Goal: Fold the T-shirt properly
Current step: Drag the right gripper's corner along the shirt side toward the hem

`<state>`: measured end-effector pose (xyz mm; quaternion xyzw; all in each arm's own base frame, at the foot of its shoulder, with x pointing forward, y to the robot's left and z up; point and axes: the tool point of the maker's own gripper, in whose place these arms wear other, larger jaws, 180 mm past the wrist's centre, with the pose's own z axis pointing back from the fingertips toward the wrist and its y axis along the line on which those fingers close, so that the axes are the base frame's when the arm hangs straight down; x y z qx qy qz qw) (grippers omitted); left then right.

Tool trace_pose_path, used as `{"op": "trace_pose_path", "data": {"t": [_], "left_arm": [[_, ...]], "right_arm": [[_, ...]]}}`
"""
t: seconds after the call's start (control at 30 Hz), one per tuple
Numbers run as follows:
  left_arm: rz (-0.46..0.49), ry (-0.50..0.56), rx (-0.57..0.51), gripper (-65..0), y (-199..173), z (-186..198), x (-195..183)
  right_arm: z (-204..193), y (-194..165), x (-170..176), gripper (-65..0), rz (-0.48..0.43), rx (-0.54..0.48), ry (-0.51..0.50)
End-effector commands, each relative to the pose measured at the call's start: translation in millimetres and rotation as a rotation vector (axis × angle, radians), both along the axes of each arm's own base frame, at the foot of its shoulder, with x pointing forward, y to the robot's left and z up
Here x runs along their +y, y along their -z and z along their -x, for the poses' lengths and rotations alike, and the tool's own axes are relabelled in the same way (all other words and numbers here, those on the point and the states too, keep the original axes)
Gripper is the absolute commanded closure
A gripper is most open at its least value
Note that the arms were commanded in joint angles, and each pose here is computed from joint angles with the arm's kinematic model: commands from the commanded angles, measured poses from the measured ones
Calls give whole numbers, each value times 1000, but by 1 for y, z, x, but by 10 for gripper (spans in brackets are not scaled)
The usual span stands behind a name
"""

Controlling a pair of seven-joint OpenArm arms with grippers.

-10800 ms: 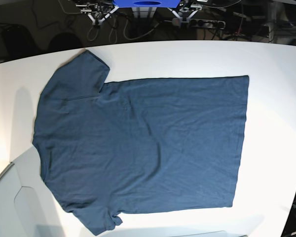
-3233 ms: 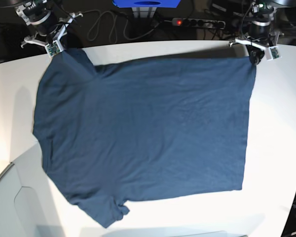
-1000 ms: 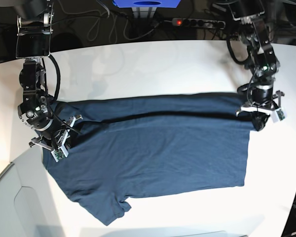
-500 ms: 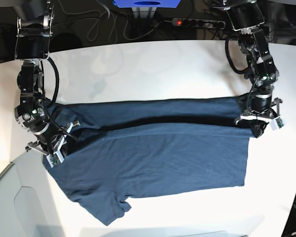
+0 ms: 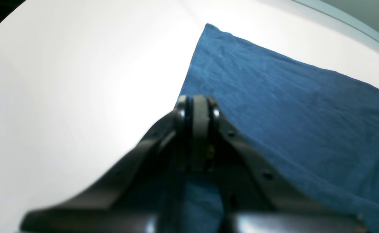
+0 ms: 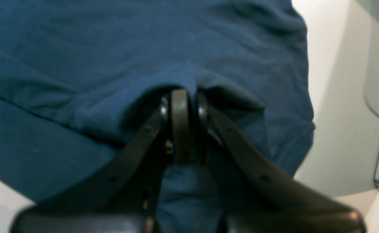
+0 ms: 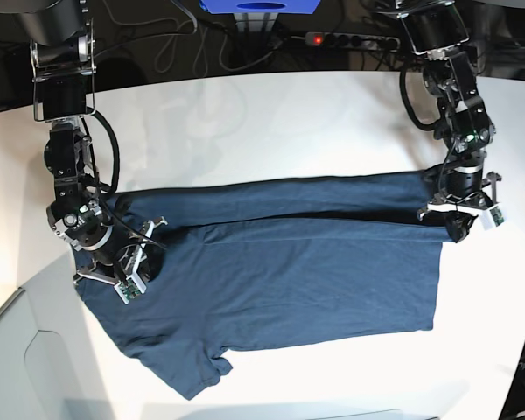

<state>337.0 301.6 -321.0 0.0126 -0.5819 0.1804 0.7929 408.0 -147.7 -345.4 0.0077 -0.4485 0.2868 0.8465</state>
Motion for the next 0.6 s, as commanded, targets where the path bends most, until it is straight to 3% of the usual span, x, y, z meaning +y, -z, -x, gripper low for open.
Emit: {"op": "trace_pose_path", "data": {"t": [0.0,0.27,0.57], "left_arm": [[-22,-3,-57,0,-18,-7,4],[-22,-3,-55,0,-18,-6,4],[-21,-3,-52,0,-16,-5,4]], "right_arm": [[-10,-18,-2,-2,-6,-54,-3],[-20,-11,-10,-2,-9,-27,22],[-28,-23,-5,-2,-34,-77,10]]}}
